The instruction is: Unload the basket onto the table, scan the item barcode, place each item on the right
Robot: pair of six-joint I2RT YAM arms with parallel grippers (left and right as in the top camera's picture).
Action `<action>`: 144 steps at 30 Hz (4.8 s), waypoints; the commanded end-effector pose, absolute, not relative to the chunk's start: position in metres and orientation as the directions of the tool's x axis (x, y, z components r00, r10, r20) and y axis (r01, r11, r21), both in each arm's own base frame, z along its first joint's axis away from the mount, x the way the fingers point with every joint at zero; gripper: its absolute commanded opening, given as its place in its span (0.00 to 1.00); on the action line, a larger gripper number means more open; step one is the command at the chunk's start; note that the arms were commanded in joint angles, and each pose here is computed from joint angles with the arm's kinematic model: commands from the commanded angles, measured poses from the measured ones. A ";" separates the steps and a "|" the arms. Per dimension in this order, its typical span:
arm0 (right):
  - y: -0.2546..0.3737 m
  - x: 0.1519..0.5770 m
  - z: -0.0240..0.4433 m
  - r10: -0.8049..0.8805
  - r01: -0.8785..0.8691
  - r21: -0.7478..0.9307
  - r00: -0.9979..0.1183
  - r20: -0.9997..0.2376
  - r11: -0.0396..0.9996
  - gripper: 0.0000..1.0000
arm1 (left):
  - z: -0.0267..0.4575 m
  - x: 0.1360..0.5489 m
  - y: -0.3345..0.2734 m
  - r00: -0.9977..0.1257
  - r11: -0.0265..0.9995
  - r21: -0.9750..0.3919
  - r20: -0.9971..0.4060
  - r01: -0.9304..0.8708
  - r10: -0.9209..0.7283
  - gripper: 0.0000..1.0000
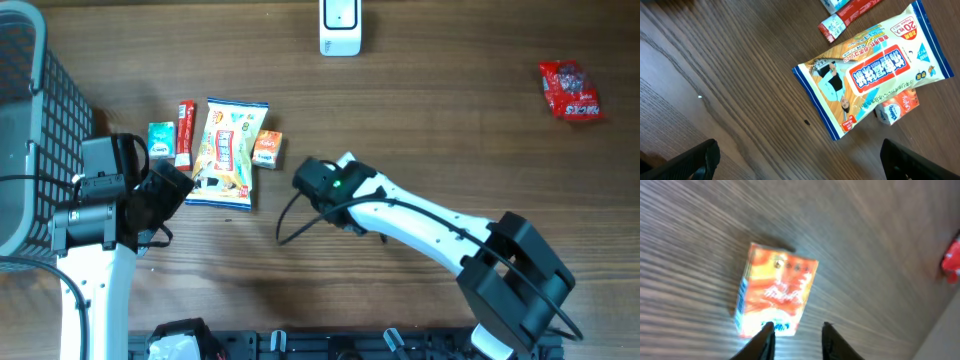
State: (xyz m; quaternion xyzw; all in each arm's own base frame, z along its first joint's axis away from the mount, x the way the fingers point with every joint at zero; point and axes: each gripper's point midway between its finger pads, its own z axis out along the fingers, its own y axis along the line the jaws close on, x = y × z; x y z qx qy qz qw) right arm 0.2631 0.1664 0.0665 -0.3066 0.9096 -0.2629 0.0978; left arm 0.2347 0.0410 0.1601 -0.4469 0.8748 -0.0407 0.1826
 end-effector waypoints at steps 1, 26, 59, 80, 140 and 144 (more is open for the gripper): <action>0.171 0.271 0.080 -0.573 -0.451 -0.552 -0.817 -0.060 0.701 0.25 | 0.165 0.238 0.044 -0.510 0.579 -0.248 -0.290 -0.777 -0.810 1.00; 0.118 0.309 0.086 -0.189 -0.175 0.607 -0.981 -0.041 0.775 1.00 | 0.165 0.238 0.044 -0.510 0.579 -0.249 -0.291 -0.777 -0.810 1.00; 0.125 0.244 -0.020 0.120 0.181 0.712 -0.983 0.136 0.678 0.57 | 0.166 0.242 0.044 -0.506 0.579 -0.258 -0.300 -0.773 -0.809 1.00; 0.139 0.255 -0.009 0.118 0.169 0.757 -0.986 0.121 0.631 0.04 | 0.168 0.245 0.045 -0.501 0.580 -0.269 -0.310 -0.769 -0.808 1.00; 0.215 0.337 0.251 -0.161 -0.375 0.925 -0.911 -0.379 -0.051 0.04 | 0.165 0.240 0.044 -0.508 0.579 -0.252 -0.295 -0.775 -0.809 1.00; 0.215 0.337 0.251 -0.160 -0.384 0.922 -0.908 -0.387 -0.052 0.04 | 0.165 0.240 0.044 -0.508 0.579 -0.252 -0.295 -0.775 -0.809 1.00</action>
